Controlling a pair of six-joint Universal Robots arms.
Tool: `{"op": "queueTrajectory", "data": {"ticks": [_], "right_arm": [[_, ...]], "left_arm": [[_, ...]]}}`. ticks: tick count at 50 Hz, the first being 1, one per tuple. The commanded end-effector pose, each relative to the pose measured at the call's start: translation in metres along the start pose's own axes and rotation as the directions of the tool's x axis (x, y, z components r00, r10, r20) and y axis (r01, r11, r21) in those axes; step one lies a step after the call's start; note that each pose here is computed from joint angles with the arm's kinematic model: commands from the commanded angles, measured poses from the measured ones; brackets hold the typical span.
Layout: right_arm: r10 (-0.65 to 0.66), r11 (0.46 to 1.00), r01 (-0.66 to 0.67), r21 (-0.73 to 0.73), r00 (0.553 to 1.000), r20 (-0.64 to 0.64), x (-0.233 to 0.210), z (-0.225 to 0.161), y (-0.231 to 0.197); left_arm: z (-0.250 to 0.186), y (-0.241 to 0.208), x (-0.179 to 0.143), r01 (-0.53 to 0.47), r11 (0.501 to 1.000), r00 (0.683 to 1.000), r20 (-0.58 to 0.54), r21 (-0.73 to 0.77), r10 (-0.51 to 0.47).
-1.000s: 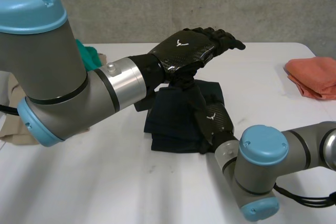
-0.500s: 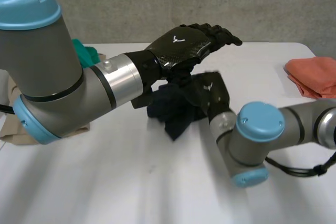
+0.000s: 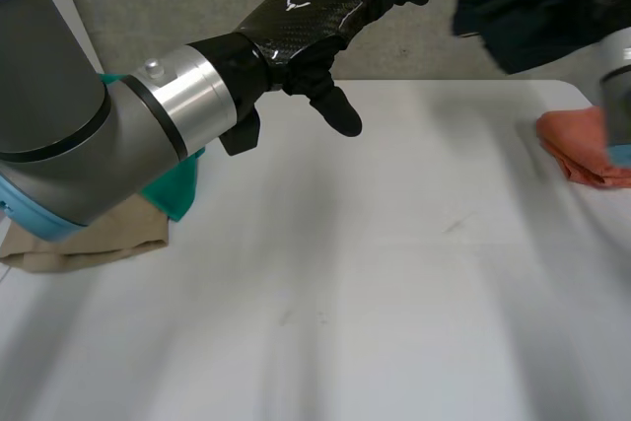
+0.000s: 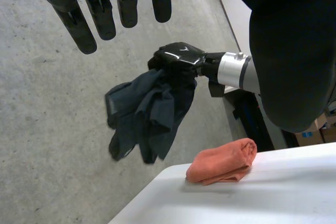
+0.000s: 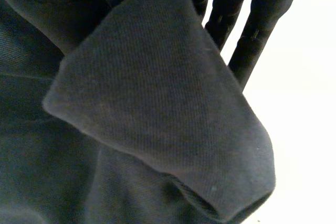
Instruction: Fold the laundry.
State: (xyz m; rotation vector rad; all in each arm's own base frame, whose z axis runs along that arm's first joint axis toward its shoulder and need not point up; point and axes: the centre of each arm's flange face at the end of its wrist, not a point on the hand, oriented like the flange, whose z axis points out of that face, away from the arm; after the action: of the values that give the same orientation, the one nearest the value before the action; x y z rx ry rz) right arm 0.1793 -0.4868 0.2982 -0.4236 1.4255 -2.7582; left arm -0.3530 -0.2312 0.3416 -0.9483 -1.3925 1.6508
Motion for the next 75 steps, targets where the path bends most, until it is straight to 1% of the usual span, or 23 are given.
{"op": "queueTrajectory", "data": {"ticks": [1,7,15,20,31,37,46,50,51,54,55,58,59,61,62,63,66,67,70,71,73,74,75], "right_arm": [[0.031,0.999,-0.031,0.004,0.999,0.032,0.083,0.001,0.077],[0.031,0.996,-0.025,-0.088,0.997,0.065,0.126,-0.035,0.156],[0.096,0.975,-0.059,-0.213,0.981,0.167,0.135,-0.089,0.221],[0.101,0.965,-0.061,-0.255,0.984,0.148,0.151,-0.107,0.231],[0.06,0.966,-0.027,-0.258,0.991,0.12,0.183,-0.114,0.227],[0.075,0.956,-0.041,-0.291,0.992,0.104,0.177,-0.12,0.228],[-0.002,0.918,0.018,-0.397,0.999,0.04,0.197,-0.107,0.164],[-0.12,0.872,0.126,-0.473,0.992,0.043,0.214,-0.111,0.13],[-0.205,0.846,0.197,-0.495,0.978,0.04,0.223,-0.11,0.111],[-0.356,0.788,0.317,-0.527,0.934,0.029,0.237,-0.105,0.083],[-0.459,0.742,0.392,-0.544,0.888,0.013,0.245,-0.099,0.063],[-0.579,0.68,0.471,-0.562,0.815,-0.016,0.252,-0.09,0.034],[-0.626,0.657,0.499,-0.566,0.778,-0.04,0.253,-0.085,0.02],[-0.64,0.666,0.514,-0.541,0.766,-0.061,0.243,-0.076,0.007],[-0.631,0.684,0.518,-0.514,0.774,-0.059,0.231,-0.07,0.002],[-0.599,0.734,0.52,-0.437,0.799,-0.056,0.201,-0.054,-0.014],[-0.527,0.813,0.486,-0.319,0.849,-0.048,0.156,-0.04,-0.042],[-0.469,0.858,0.448,-0.252,0.883,-0.028,0.128,-0.039,-0.06],[-0.382,0.908,0.384,-0.167,0.923,0.041,0.087,-0.047,-0.08],[-0.327,0.932,0.34,-0.125,0.938,0.113,0.061,-0.057,-0.089],[-0.276,0.949,0.299,-0.098,0.94,0.2,0.033,-0.071,-0.095],[-0.229,0.961,0.263,-0.082,0.929,0.292,0.005,-0.089,-0.1],[-0.204,0.966,0.245,-0.084,0.919,0.338,-0.01,-0.099,-0.1]], "left_arm": [[0.001,0.001,0.001,0.0,1.0,1.0,-0.008,-0.001,0.0],[0.001,0.007,0.002,0.011,1.0,1.0,-0.008,-0.017,-0.011],[0.002,0.019,0.001,0.025,0.999,1.0,-0.005,-0.044,-0.025],[0.002,0.023,0.002,0.028,0.998,1.0,-0.007,-0.053,-0.028],[0.0,0.026,0.004,0.034,0.997,0.999,-0.008,-0.064,-0.034],[0.0,0.026,0.004,0.034,0.997,0.999,-0.009,-0.064,-0.035],[0.0,0.022,0.011,0.033,0.998,0.999,-0.023,-0.056,-0.034],[0.0,0.019,0.018,0.032,0.998,0.999,-0.042,-0.049,-0.034],[-0.001,0.014,0.023,0.027,0.999,0.998,-0.053,-0.039,-0.029],[-0.002,0.007,0.028,0.019,1.0,0.998,-0.062,-0.023,-0.02],[-0.003,0.002,0.029,0.014,1.0,0.998,-0.064,-0.011,-0.015],[-0.005,-0.008,0.03,0.003,1.0,0.998,-0.063,0.015,-0.002],[-0.006,-0.016,0.031,-0.011,0.999,0.998,-0.062,0.04,0.014],[-0.007,-0.025,0.03,-0.027,0.997,0.998,-0.057,0.071,0.031],[-0.007,-0.029,0.03,-0.033,0.996,0.998,-0.055,0.085,0.037],[-0.009,-0.038,0.029,-0.043,0.993,0.998,-0.046,0.111,0.048],[-0.014,-0.052,0.027,-0.057,0.987,0.998,-0.014,0.148,0.06],[-0.017,-0.059,0.021,-0.071,0.983,0.997,0.034,0.167,0.067],[-0.022,-0.067,0.006,-0.102,0.978,0.988,0.135,0.183,0.077],[-0.025,-0.068,-0.012,-0.124,0.976,0.972,0.221,0.18,0.083],[-0.032,-0.067,-0.039,-0.168,0.973,0.938,0.331,0.161,0.107],[-0.039,-0.063,-0.063,-0.213,0.97,0.897,0.418,0.121,0.145],[-0.044,-0.061,-0.076,-0.243,0.966,0.87,0.46,0.089,0.176]]}}
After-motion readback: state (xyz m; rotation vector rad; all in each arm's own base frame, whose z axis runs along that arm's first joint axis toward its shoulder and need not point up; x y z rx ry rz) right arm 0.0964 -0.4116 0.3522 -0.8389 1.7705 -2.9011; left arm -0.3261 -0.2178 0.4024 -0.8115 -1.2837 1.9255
